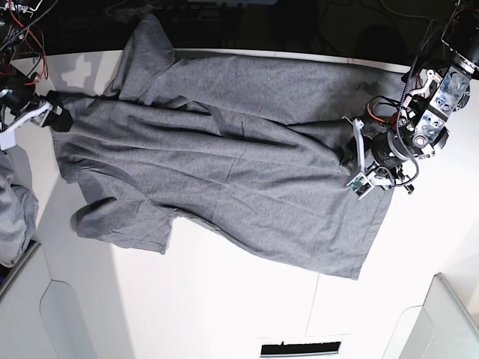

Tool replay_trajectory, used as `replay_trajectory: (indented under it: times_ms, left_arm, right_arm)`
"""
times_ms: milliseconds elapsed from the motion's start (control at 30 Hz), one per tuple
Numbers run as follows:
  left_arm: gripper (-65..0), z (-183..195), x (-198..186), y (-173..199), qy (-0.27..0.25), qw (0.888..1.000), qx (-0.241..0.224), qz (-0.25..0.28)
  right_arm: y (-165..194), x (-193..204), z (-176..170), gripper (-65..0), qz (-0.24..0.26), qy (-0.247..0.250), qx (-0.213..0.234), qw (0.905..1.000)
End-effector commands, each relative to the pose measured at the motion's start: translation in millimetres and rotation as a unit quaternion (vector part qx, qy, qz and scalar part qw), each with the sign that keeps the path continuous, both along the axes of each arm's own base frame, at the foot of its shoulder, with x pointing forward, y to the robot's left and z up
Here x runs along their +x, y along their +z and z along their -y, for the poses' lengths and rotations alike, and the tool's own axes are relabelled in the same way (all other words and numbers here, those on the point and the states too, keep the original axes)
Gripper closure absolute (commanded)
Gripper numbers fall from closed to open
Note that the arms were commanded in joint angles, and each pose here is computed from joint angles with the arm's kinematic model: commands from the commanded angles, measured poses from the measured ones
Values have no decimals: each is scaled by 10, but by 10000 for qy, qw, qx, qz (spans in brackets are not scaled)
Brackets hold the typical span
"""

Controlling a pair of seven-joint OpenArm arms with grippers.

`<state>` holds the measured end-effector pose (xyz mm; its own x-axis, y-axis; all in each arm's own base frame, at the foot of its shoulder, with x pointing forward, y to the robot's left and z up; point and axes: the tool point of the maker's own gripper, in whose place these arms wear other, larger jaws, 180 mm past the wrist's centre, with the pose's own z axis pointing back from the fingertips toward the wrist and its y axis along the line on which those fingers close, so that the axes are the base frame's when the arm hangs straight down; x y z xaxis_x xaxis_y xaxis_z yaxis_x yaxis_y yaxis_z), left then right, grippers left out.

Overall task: Layout the t-shirt on the table in an organized manner, then fold the t-shirt properly
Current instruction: 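Lay the shirt down and grasp the body fabric with the left gripper, then drag the grasped fabric with the left gripper toward the collar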

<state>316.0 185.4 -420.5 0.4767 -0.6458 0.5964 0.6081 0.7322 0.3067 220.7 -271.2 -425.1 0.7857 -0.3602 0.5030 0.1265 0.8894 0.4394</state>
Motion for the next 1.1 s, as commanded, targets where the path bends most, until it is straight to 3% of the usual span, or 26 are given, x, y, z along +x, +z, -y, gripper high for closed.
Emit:
replay_trajectory:
  times_ms: [0, 233, 433, 567, 767, 1067]
  left_arm:
    - [-270, -34, 114, 158, -29, 9997, 37, 231]
    - [-270, 57, 127, 208, -75, 9995, -88, 290]
    - [-270, 141, 121, 200, -47, 9993, -265, 260]
    - [-270, 241, 118, 187, -45, 9989, -389, 254]
    - [-270, 283, 113, 177, -44, 9987, -438, 245]
    - [-270, 262, 99, 153, -48, 9991, -367, 225]
  right_arm:
    - [149, 26, 46, -291, 267, 47, -53, 9996]
    - [133, -408, -180, -291, 104, 226, -45, 9997]
    - [40, -362, -495, -291, 242, 187, 230, 9993]
    - [-98, -338, -780, -291, 148, 515, 170, 9984]
    - [-308, -404, -1217, -291, -109, 943, 489, 9943]
    - [-375, -425, -1303, -289, -171, 976, 565, 9935]
